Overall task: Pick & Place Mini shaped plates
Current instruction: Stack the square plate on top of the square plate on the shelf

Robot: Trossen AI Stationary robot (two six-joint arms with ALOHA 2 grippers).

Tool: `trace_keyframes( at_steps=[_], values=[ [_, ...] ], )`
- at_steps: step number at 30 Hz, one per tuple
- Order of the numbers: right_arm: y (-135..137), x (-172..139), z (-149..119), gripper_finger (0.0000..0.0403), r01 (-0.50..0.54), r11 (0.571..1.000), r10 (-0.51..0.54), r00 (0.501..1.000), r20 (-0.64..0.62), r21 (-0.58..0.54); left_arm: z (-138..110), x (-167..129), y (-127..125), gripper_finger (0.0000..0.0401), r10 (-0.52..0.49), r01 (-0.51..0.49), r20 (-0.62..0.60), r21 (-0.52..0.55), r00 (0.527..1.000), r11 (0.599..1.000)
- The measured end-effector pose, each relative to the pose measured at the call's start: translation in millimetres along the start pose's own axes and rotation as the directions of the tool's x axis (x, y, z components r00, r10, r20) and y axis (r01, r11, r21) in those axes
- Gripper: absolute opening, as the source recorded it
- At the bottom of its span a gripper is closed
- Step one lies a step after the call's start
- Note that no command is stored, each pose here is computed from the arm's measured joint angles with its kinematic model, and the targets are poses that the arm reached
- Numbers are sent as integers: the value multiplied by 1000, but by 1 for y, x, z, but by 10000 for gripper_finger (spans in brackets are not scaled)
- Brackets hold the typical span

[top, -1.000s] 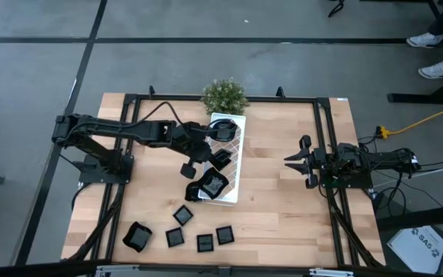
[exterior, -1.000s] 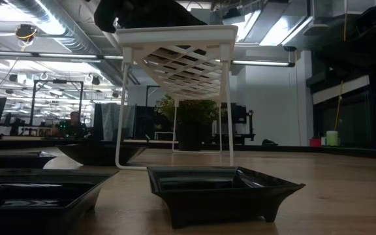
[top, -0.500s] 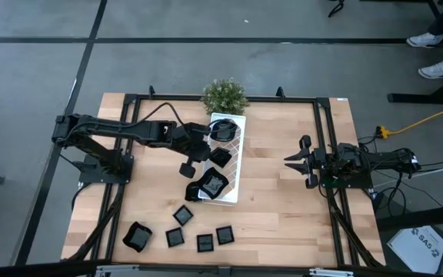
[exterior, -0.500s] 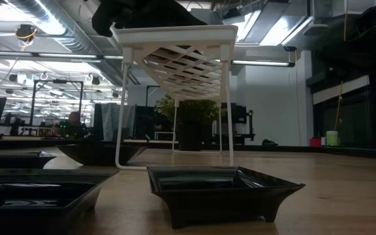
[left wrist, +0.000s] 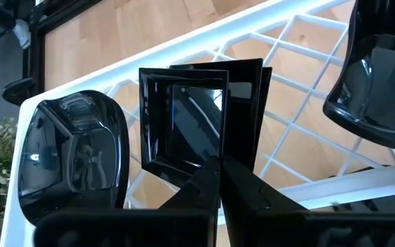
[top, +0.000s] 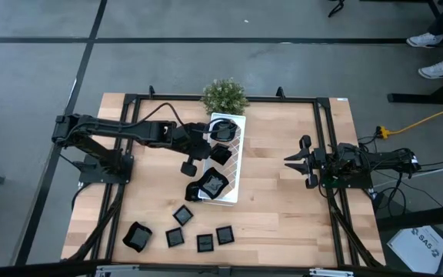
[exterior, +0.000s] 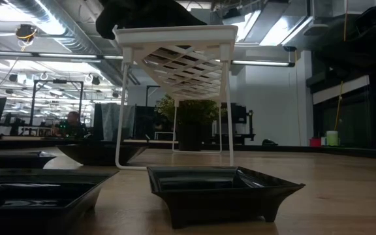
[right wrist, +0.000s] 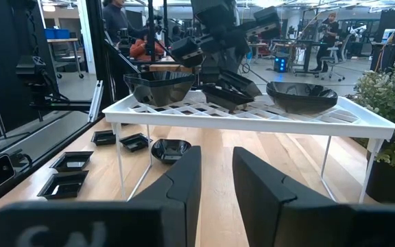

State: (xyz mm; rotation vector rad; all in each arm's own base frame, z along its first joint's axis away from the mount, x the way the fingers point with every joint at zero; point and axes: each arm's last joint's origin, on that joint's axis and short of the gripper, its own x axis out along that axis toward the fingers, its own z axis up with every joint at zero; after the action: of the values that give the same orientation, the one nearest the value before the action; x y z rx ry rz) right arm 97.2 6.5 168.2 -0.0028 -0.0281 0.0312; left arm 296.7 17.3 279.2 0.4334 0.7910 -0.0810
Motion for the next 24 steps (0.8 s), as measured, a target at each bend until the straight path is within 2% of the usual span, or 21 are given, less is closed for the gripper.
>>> trace_keyframes(
  at_steps=[7,17,24],
  values=[
    [0,0,0,85,0,1000,0,1000,0,0,0,0,0,8,0,0,0,0,1000,1000],
    [0,0,0,85,0,1000,0,1000,0,0,0,0,0,71,0,0,1,0,1000,1000],
    [0,0,0,85,0,1000,0,1000,0,0,4,0,2,86,19,-19,40,-7,999,1000]
  ],
)
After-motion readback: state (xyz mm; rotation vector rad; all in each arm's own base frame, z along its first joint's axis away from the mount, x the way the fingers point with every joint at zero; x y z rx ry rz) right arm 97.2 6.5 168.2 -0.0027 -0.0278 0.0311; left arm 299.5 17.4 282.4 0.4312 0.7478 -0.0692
